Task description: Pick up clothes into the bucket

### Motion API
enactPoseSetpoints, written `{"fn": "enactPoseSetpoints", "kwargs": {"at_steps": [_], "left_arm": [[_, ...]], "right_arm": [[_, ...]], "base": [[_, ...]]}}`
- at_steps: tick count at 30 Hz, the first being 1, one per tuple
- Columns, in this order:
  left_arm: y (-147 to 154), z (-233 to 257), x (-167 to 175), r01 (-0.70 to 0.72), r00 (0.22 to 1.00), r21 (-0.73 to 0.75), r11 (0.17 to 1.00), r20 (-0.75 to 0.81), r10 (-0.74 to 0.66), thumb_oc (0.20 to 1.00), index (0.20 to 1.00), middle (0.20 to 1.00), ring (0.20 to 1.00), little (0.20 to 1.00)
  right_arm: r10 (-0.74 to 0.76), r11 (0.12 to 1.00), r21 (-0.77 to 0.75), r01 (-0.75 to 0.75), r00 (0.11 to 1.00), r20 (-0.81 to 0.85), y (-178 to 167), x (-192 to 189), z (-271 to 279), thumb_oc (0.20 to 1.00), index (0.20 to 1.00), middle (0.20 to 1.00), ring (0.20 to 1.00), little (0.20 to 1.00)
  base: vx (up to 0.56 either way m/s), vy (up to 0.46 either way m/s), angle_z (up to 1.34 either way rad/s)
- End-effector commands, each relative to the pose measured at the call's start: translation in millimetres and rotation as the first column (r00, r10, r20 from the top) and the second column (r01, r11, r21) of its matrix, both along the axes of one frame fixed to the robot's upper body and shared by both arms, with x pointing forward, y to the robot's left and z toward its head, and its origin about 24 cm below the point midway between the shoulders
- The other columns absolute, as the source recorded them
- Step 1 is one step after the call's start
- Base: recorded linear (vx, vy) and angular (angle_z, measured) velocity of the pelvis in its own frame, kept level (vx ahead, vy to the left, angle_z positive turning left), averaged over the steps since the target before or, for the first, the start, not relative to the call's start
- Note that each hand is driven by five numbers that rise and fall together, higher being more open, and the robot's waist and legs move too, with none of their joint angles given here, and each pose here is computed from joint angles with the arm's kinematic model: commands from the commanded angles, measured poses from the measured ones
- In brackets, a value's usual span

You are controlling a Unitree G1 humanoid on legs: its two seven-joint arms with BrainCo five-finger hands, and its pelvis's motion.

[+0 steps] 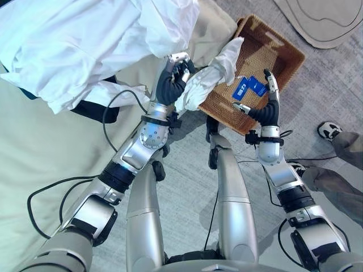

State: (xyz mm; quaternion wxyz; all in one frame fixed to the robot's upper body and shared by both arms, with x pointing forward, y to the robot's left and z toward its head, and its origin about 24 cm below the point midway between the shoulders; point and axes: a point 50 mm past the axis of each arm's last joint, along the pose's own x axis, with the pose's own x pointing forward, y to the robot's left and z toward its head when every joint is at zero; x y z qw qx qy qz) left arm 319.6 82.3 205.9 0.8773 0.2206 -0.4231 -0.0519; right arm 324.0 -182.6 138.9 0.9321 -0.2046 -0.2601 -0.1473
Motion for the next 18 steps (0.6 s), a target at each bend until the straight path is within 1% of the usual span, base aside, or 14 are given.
{"fn": "enactPoseSetpoints", "kwargs": {"at_steps": [1, 2, 3, 4, 5, 6, 7, 8, 9, 10, 15, 16, 17, 18], "left_arm": [[-4, -20, -2, -0.014, 1.000, 0.027, 1.000, -0.027, 0.014, 0.200, 0.200, 0.200, 0.200, 0.200], [-2, -24, 2, -0.062, 0.998, 0.059, 0.996, -0.023, 0.063, 0.485, 0.485, 0.485, 0.485, 0.485], [-2, -28, 7, -0.093, 0.995, 0.089, 0.992, -0.031, 0.097, 0.711, 0.711, 0.711, 0.711, 0.711], [0, -31, 12, -0.142, 0.989, 0.124, 0.982, -0.024, 0.146, 1.000, 1.000, 1.000, 1.000, 1.000], [-1, -32, 12, -0.142, 0.989, 0.124, 0.982, -0.023, 0.146, 1.000, 1.000, 1.000, 1.000, 1.000], [1, -38, 22, -0.217, 0.975, 0.188, 0.958, -0.010, 0.223, 1.000, 1.000, 1.000, 1.000, 1.000], [1, -38, 22, -0.217, 0.975, 0.188, 0.958, -0.009, 0.223, 1.000, 1.000, 1.000, 1.000, 1.000], [2, -44, 33, -0.281, 0.957, 0.258, 0.924, 0.001, 0.291, 1.000, 1.000, 1.000, 1.000, 1.000], [2, -44, 33, -0.282, 0.957, 0.257, 0.924, 0.005, 0.291, 1.000, 1.000, 1.000, 1.000, 1.000], [8, -50, 43, -0.352, 0.930, 0.353, 0.867, 0.030, 0.365, 1.000, 1.000, 1.000, 1.000, 1.000], [22, -48, 63, -0.457, 0.876, 0.476, 0.752, 0.091, 0.475, 1.000, 1.000, 1.000, 1.000, 1.000], [21, -48, 63, -0.457, 0.875, 0.475, 0.752, 0.092, 0.475, 1.000, 1.000, 1.000, 1.000, 1.000], [28, -43, 68, -0.493, 0.853, 0.507, 0.708, 0.119, 0.509, 1.000, 1.000, 1.000, 1.000, 1.000], [30, -42, 70, -0.505, 0.845, 0.515, 0.692, 0.130, 0.519, 1.000, 1.000, 1.000, 1.000, 1.000]], "right_arm": [[-0.033, 0.999, 0.014, 0.033, 0.999, 0.006, -12, -12, -8, 1.000, 1.000, 1.000, 1.000, 1.000], [-0.034, 0.999, 0.012, 0.034, 0.999, 0.006, -11, -12, -8, 1.000, 1.000, 1.000, 1.000, 1.000], [-0.031, 0.999, 0.012, 0.031, 0.999, 0.009, -10, -12, -8, 1.000, 1.000, 1.000, 1.000, 1.000], [-0.027, 1.000, 0.010, 0.027, 0.999, 0.016, -8, -11, -6, 1.000, 1.000, 1.000, 1.000, 1.000], [-0.028, 1.000, 0.010, 0.027, 0.999, 0.016, -8, -11, -6, 1.000, 1.000, 1.000, 1.000, 1.000], [-0.025, 1.000, 0.007, 0.025, 0.999, 0.021, -6, -10, -6, 1.000, 1.000, 1.000, 1.000, 1.000], [-0.026, 1.000, 0.007, 0.026, 0.999, 0.021, -6, -10, -6, 1.000, 1.000, 1.000, 1.000, 1.000], [-0.017, 1.000, 0.012, 0.017, 0.999, 0.031, -2, -8, -4, 1.000, 1.000, 1.000, 1.000, 1.000], [-0.018, 1.000, 0.012, 0.017, 0.999, 0.034, -2, -8, -3, 1.000, 1.000, 1.000, 1.000, 1.000], [-0.013, 1.000, 0.010, 0.013, 0.999, 0.037, -1, -7, -2, 1.000, 1.000, 1.000, 1.000, 1.000], [0.005, 1.000, 0.005, -0.005, 0.998, 0.057, 1, -7, 2, 1.000, 1.000, 1.000, 1.000, 1.000], [0.005, 1.000, 0.005, -0.005, 0.998, 0.058, 1, -7, 3, 1.000, 1.000, 1.000, 1.000, 1.000], [0.014, 1.000, 0.003, -0.014, 0.998, 0.066, 2, -7, 5, 1.000, 1.000, 1.000, 1.000, 1.000], [0.019, 1.000, 0.001, -0.019, 0.997, 0.070, 3, -8, 5, 1.000, 1.000, 1.000, 1.000, 1.000]], "base": [[0.08, 0.015, -0.01], [-0.05, 0.015, -0.01], [0.00, 0.005, -0.04], [0.00, 0.000, 0.00], [0.00, 0.000, 0.00], [0.06, 0.006, -0.01], [0.00, 0.000, 0.00], [-0.01, 0.011, -0.04], [-0.01, 0.028, -0.07], [-0.01, 0.031, -0.11], [0.00, 0.029, -0.09], [-0.02, 0.018, -0.15], [-0.01, 0.015, -0.14], [-0.02, 0.016, -0.14]]}}
